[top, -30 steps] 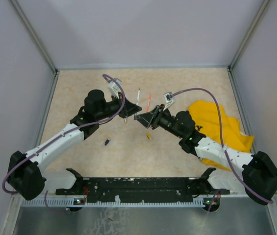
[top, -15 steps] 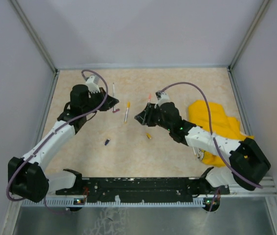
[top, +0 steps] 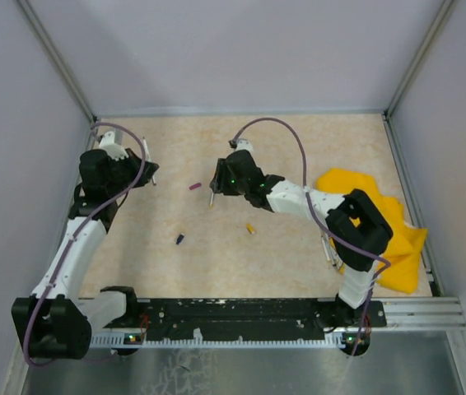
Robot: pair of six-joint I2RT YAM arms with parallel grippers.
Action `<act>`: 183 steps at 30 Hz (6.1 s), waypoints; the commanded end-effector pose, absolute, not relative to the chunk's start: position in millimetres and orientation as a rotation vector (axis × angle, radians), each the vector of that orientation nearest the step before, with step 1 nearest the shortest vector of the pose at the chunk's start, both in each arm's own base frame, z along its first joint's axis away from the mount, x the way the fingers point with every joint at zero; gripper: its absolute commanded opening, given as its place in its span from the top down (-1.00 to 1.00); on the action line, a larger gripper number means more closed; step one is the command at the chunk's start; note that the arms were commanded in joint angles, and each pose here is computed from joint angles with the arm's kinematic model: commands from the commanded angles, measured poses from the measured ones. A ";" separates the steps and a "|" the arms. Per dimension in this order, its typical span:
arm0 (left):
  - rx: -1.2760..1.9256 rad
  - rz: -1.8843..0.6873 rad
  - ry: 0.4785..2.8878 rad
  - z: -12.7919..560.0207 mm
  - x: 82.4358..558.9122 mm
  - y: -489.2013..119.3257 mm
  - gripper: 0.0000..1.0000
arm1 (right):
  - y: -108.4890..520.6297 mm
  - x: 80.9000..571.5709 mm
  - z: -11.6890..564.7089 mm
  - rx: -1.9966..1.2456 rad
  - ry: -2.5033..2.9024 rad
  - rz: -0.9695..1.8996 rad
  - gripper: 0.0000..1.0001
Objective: Insert the pens into the pen caps
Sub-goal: Pick up the pen cap from the center of the board, then place the pen cap at the center of the board.
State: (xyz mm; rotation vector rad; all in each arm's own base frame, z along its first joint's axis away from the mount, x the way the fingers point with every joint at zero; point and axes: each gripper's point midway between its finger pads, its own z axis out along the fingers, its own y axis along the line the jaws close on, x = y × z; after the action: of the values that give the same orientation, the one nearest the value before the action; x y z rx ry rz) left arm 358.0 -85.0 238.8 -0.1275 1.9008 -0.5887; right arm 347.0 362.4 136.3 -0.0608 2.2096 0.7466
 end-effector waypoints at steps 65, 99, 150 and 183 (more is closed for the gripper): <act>-0.111 -0.519 1.867 242.9 348.7 -66.9 1.00 | 463.4 410.7 40.9 -0.151 2.334 0.197 0.21; -0.111 -0.521 1.867 242.5 348.0 -65.8 1.00 | 458.5 381.7 46.3 -0.422 2.376 0.248 0.48; 0.489 -0.739 1.884 239.3 289.0 -232.8 1.00 | 186.5 271.2 108.1 -0.127 2.431 0.343 0.98; 0.504 -0.634 1.840 238.4 292.5 -233.1 1.00 | 182.8 228.6 19.4 -0.234 2.723 0.185 0.51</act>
State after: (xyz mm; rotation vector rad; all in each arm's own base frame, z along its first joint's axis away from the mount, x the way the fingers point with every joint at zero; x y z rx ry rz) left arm 288.9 -232.2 227.5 0.5050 1.8811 -0.6408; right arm 231.8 176.8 18.4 -0.2018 2.7116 0.1535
